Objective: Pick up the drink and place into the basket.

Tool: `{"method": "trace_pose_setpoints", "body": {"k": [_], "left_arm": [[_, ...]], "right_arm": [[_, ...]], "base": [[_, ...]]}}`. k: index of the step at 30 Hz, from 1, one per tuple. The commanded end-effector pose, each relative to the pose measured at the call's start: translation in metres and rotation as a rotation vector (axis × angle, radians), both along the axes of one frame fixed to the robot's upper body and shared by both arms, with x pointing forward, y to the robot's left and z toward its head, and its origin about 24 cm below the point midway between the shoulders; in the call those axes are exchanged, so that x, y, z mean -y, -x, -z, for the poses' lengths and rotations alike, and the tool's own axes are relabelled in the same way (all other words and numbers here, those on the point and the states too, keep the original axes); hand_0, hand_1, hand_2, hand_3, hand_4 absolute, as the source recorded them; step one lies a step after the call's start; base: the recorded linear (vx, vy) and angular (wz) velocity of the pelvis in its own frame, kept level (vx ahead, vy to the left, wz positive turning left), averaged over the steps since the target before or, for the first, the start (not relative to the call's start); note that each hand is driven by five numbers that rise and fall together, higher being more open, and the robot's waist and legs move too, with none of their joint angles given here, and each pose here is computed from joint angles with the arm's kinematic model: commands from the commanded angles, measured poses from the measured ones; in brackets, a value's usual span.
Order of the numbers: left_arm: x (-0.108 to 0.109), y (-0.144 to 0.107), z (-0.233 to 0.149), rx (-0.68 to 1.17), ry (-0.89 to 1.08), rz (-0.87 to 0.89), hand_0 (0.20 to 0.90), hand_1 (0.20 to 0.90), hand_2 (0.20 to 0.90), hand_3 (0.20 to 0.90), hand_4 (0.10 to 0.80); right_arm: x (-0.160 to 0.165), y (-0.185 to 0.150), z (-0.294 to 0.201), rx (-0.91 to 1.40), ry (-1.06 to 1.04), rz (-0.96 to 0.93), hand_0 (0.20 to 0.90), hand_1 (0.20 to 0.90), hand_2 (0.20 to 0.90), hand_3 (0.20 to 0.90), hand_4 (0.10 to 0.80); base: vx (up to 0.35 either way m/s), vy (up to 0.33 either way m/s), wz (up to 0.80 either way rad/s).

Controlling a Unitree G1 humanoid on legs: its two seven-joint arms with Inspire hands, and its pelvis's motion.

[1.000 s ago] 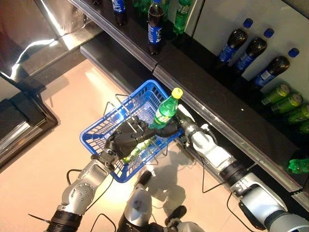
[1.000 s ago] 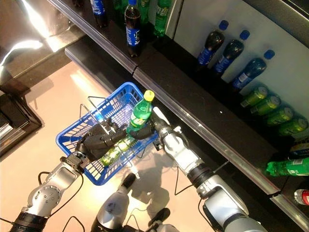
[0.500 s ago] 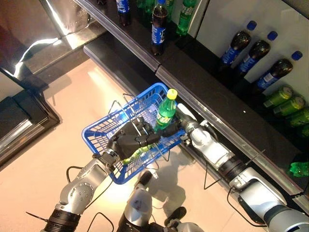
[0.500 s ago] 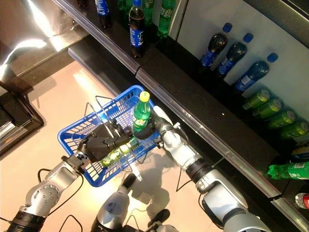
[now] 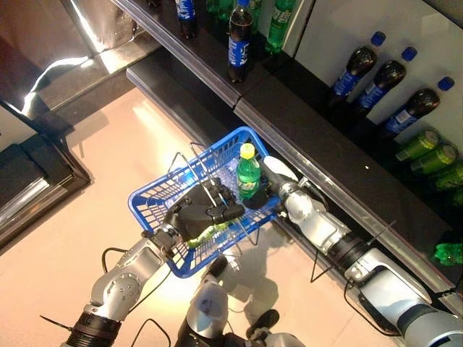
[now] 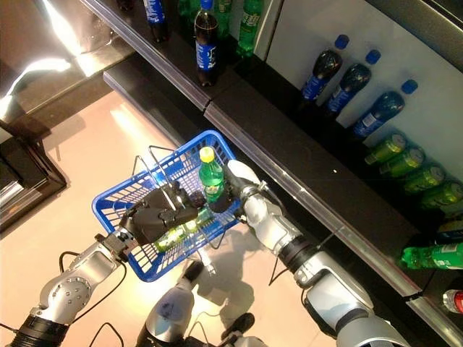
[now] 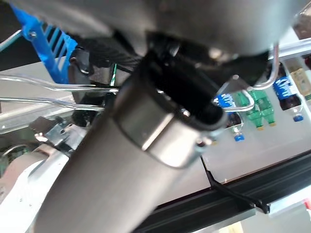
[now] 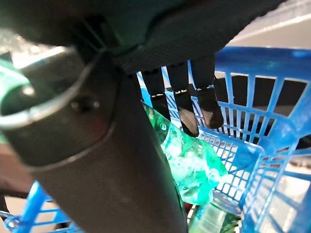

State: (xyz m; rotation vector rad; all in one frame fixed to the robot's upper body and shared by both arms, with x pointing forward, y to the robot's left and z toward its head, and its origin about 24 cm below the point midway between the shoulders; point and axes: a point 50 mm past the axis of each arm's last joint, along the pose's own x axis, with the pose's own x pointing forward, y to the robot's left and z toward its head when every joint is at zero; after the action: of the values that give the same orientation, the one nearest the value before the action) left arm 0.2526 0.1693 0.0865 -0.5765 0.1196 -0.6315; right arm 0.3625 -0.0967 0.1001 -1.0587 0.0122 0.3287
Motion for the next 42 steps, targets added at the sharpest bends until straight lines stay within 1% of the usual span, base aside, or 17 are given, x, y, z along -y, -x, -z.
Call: {"method": "trace_pose_setpoints", "body": {"k": [1,7,15,24,31,42], "left_arm": [[0.068,0.030,-0.118,0.682,0.346,0.471,0.300,0.300,0.300,0.200,0.100],[0.070,0.031,-0.120,0.692,0.340,0.492,0.300,0.300,0.300,0.200,0.100],[0.076,0.038,-0.121,0.725,0.314,0.569,0.300,0.300,0.300,0.200,0.100],[0.080,0.042,-0.124,0.754,0.312,0.619,0.300,0.300,0.300,0.200,0.100],[0.087,0.047,-0.126,0.779,0.311,0.687,0.300,0.300,0.300,0.200,0.100],[0.095,0.051,-0.129,0.808,0.314,0.759,0.300,0.300,0.300,0.200,0.100]], "right_arm": [[-0.033,-0.006,-0.024,0.156,0.159,-0.130,0.300,0.300,0.300,0.200,0.100],[-0.032,-0.007,-0.020,0.153,0.250,-0.140,0.300,0.300,0.300,0.200,0.100],[-0.035,-0.008,-0.015,0.162,0.430,-0.178,0.300,0.300,0.300,0.200,0.100],[-0.043,-0.005,-0.011,0.166,0.496,-0.213,0.300,0.300,0.300,0.200,0.100],[-0.048,-0.006,-0.006,0.144,0.580,-0.239,0.300,0.300,0.300,0.200,0.100],[-0.058,-0.005,-0.003,0.105,0.650,-0.274,0.300,0.300,0.300,0.200,0.100]], "base": [[0.000,0.000,0.00],[0.000,0.000,0.00],[0.000,0.000,0.00],[0.002,-0.002,0.01],[0.000,0.000,0.00],[0.000,0.000,0.00]]}}
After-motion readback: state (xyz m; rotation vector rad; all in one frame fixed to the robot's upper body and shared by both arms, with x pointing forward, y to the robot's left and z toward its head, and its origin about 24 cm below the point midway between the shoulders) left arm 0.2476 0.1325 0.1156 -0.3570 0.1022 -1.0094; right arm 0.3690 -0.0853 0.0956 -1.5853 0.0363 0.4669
